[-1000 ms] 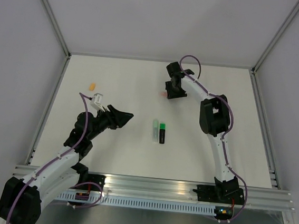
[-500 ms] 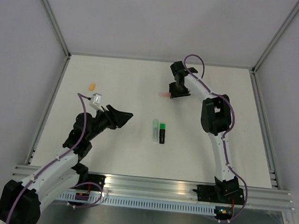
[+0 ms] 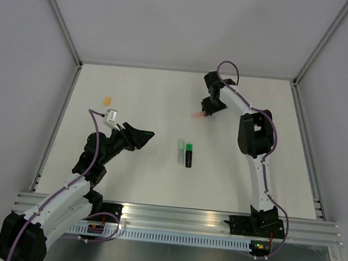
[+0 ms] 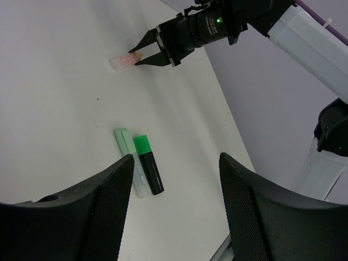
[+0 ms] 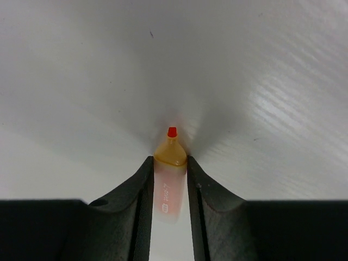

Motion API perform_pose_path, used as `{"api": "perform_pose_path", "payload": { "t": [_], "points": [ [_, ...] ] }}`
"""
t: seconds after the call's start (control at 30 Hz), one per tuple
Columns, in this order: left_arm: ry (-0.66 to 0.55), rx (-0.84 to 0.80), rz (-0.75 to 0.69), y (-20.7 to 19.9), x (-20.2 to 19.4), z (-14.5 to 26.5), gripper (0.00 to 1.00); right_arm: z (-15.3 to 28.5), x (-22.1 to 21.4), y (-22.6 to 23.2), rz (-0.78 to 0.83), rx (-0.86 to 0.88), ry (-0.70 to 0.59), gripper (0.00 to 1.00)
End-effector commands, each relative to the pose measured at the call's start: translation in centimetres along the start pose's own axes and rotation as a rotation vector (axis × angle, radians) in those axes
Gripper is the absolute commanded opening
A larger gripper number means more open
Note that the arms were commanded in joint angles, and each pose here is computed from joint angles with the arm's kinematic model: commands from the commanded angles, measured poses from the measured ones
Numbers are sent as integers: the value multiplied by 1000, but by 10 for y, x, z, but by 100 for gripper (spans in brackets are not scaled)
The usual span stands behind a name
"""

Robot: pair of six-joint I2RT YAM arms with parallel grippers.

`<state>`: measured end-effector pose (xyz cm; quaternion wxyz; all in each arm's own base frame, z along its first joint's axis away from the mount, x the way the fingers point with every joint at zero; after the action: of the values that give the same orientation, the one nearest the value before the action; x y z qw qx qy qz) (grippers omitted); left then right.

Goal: Insert the pens into the pen caps

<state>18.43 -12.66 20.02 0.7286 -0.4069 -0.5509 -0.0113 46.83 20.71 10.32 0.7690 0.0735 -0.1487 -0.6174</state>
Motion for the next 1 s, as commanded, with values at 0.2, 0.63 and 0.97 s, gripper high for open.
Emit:
{"api": "perform_pose_path", "payload": {
  "t": [0.2,0.63,0.97],
  "points": [
    [-7,7,13,0,0,0,70,6,61,-25,497,-31,-6,18],
    [-9,-3,20,-1,0,1,70,30,92,-58,869,11,-53,45],
    [-10,-6,21,-2,0,1,70,36,81,-80,808,67,-29,54]
  ]
}}
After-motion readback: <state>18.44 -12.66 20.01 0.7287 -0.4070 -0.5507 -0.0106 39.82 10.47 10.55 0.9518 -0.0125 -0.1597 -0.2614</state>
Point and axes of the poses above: each gripper's point midway between its finger pads, its own z axis back along the fingers, its own y axis along the line the jaws close on, x = y × z, the point moved 9 cm from there along z, back along the fingers, and after that the axes turned 12 degrees about -z, right-handed, at the moved point
